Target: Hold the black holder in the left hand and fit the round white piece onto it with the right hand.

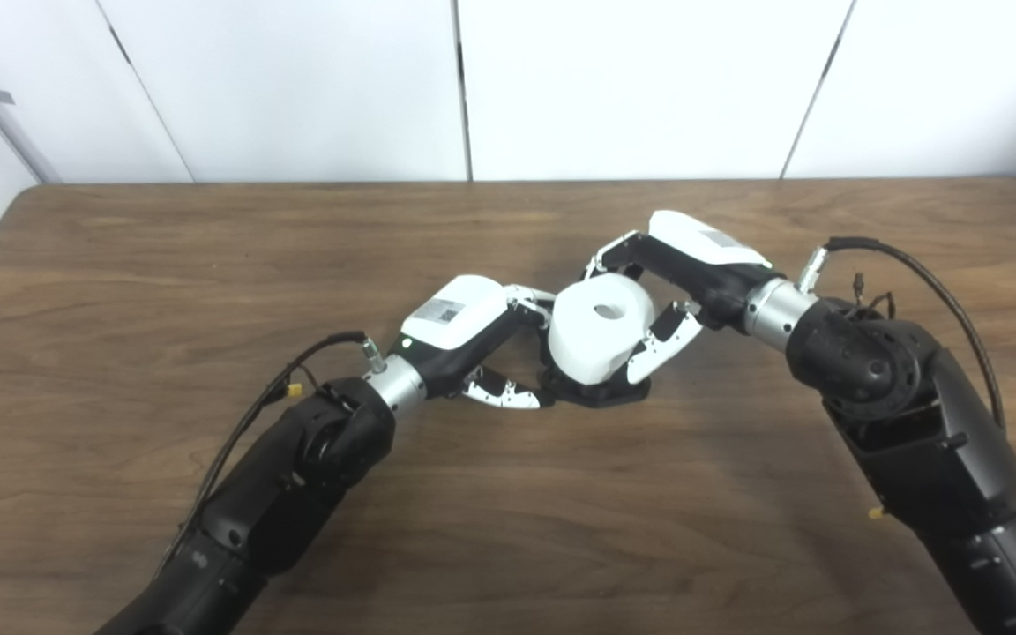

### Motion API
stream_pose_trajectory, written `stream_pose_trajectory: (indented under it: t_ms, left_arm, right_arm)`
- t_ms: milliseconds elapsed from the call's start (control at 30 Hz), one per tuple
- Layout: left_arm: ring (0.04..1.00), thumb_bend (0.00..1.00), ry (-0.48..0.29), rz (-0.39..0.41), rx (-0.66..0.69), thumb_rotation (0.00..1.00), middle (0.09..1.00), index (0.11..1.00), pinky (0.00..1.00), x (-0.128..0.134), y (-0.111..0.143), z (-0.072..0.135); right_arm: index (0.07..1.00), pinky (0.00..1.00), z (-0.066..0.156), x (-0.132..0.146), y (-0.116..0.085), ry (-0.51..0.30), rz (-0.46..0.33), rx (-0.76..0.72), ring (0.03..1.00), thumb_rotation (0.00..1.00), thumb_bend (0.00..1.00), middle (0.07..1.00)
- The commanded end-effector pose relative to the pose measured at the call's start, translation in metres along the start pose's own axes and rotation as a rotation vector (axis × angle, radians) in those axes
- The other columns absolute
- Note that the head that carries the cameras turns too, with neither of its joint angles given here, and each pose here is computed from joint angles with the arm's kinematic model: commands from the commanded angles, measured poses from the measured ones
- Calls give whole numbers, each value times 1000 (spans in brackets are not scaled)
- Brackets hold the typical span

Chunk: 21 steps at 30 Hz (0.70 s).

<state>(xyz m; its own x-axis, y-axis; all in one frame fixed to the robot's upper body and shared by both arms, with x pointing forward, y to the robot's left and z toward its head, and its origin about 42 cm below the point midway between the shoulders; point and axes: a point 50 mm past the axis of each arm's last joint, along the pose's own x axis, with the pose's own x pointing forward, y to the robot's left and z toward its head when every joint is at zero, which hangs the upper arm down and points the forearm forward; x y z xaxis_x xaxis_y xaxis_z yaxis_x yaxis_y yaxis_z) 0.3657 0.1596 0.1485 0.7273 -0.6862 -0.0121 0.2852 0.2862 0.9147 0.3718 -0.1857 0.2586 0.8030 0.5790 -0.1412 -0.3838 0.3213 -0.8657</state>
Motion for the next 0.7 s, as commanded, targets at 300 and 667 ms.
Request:
stream_pose_trajectory:
  t_ms: [300,667]
  left_arm:
    - [847,523,9,-102,-13,72,834,485,711,-6,-17,-3]
    - [846,523,6,-101,-16,72,835,485,701,-3,-17,-1]
  right_arm:
    - [480,671,7,-6,-24,-29,-30,-69,748,135,525,718]
    - [480,688,6,-6,-20,-31,-6,-61,754,134,524,715]
